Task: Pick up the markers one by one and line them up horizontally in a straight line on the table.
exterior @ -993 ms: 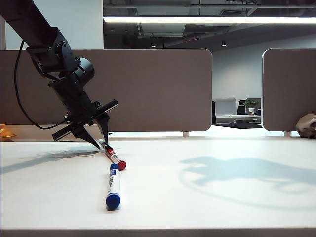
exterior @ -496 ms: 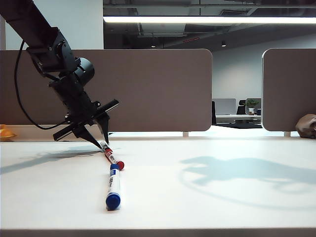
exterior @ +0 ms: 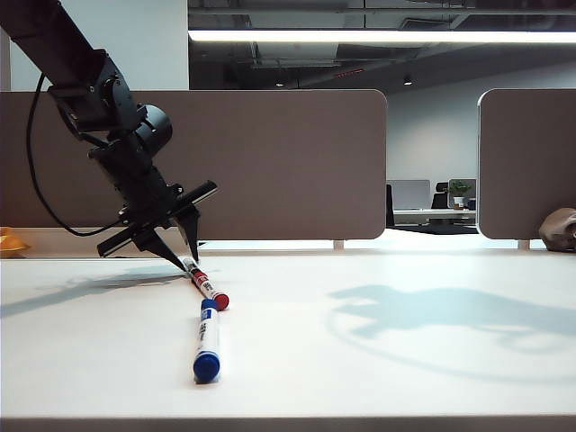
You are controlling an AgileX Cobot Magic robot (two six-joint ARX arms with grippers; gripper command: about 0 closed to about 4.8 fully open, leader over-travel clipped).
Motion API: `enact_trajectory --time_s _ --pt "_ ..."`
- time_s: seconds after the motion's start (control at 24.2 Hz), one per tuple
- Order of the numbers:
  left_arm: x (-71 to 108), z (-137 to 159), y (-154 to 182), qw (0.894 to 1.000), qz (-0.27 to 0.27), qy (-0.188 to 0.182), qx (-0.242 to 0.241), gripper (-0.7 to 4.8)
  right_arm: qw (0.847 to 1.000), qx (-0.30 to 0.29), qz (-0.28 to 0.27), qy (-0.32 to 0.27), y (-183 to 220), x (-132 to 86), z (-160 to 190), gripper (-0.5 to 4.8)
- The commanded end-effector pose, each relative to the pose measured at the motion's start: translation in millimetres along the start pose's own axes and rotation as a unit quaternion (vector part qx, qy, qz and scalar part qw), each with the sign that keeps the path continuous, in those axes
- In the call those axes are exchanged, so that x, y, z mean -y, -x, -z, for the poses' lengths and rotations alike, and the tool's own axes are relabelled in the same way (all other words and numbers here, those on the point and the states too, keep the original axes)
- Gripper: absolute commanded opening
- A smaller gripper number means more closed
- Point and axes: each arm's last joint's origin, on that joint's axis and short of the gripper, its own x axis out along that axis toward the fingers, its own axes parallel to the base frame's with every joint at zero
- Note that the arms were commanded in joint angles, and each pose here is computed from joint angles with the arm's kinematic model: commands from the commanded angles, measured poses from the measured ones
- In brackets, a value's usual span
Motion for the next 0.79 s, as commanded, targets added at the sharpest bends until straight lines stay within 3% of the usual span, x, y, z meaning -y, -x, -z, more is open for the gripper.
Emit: enact_trajectory --time_s 0.04,0.58,0.79 --pt "3.1 -1.1 2.4 1.0 0.009 -0.003 0.005 1.02 1.0 0.009 -0.001 0.004 3.2 -1.5 -0.6 0.63" --pt "16.4 -7.8 29.6 0.999 0.017 -0.012 0.05 0.78 1.0 0.009 -0.001 0.004 3.2 -1.5 -0.6 0.63" --pt "22.0 -9.9 45.0 0.997 0.013 -0.016 0.071 0.07 1.0 0.009 -0.001 0.004 3.2 -1.5 -0.6 0.63"
